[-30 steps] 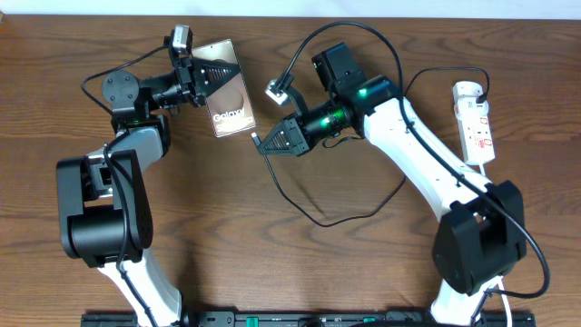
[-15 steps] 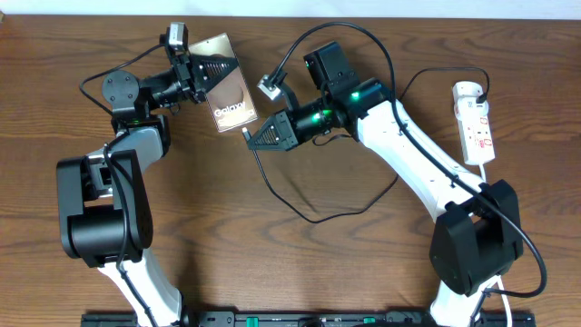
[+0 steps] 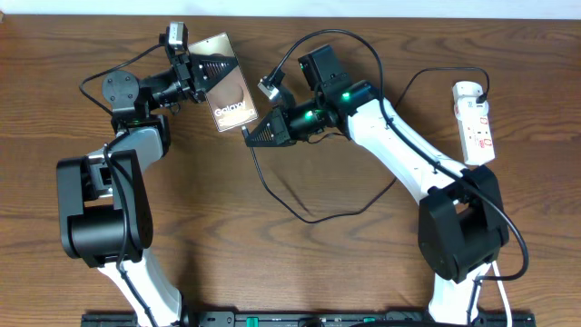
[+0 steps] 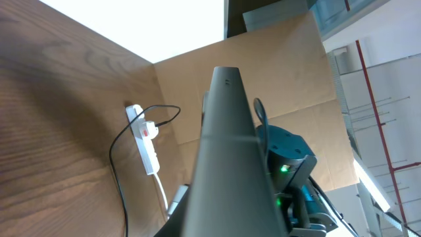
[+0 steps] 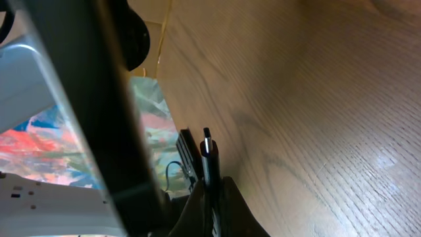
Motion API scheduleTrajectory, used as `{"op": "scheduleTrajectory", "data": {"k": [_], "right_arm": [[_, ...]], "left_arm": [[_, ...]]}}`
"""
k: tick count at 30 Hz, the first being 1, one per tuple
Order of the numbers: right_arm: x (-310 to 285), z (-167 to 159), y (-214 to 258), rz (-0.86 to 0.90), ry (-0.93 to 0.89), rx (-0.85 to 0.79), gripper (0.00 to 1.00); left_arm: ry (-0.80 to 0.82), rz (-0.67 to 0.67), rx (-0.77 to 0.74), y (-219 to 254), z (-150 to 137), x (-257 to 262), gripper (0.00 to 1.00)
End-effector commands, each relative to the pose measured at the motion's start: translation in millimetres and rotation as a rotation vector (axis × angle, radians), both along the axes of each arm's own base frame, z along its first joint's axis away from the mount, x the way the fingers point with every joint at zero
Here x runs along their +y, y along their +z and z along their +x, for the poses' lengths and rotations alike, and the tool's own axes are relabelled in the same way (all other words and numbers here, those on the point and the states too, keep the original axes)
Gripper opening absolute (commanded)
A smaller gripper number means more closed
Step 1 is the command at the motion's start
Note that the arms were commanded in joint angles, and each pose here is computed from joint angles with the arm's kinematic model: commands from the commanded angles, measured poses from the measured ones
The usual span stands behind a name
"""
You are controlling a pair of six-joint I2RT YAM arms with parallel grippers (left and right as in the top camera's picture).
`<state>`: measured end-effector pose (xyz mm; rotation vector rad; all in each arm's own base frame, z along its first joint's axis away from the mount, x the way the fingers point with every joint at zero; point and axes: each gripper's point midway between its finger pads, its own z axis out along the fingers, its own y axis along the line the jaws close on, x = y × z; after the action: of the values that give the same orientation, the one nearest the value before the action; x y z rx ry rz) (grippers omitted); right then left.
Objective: Plug charger to phone and switch on socket
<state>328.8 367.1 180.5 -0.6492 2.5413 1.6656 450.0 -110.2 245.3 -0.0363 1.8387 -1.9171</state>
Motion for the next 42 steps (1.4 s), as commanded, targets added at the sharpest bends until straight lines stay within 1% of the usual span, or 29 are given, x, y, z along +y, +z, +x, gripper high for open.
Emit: {"op": "scheduleTrajectory", "data": {"k": [1,4,18,24,31,42], "right_arm": [[7.0,-7.8,5.9,0.042,0.035,0.022,0.01],[10.9,-10.6,16.3,0.100,0.069,0.011,0.01],[3.8,-20.9,25.5,0.173,0.141,0.011,0.01],[-1.5,-18.5,28.3,0.192,0.144,0.011,0.01],[-7.4,-11.8,25.6,0.180,0.122,0.006,0.01],[-6.4,-9.7,22.1,0.161,0.111,-0.007,0.01]], "left_arm": [[0.015,0.001,-0.047,13.0,0.1,0.4,0.07],[0.016,0.001,-0.047,13.0,0.1,0.6,0.07],[0.017,0.000,-0.046,13.0,0.3,1.1,0.07],[0.017,0.000,-0.046,13.0,0.3,1.1,0.07],[0.015,-0.003,-0.036,12.9,0.2,0.9,0.07],[0.014,-0.006,-0.028,12.9,0.2,0.7,0.07]]}}
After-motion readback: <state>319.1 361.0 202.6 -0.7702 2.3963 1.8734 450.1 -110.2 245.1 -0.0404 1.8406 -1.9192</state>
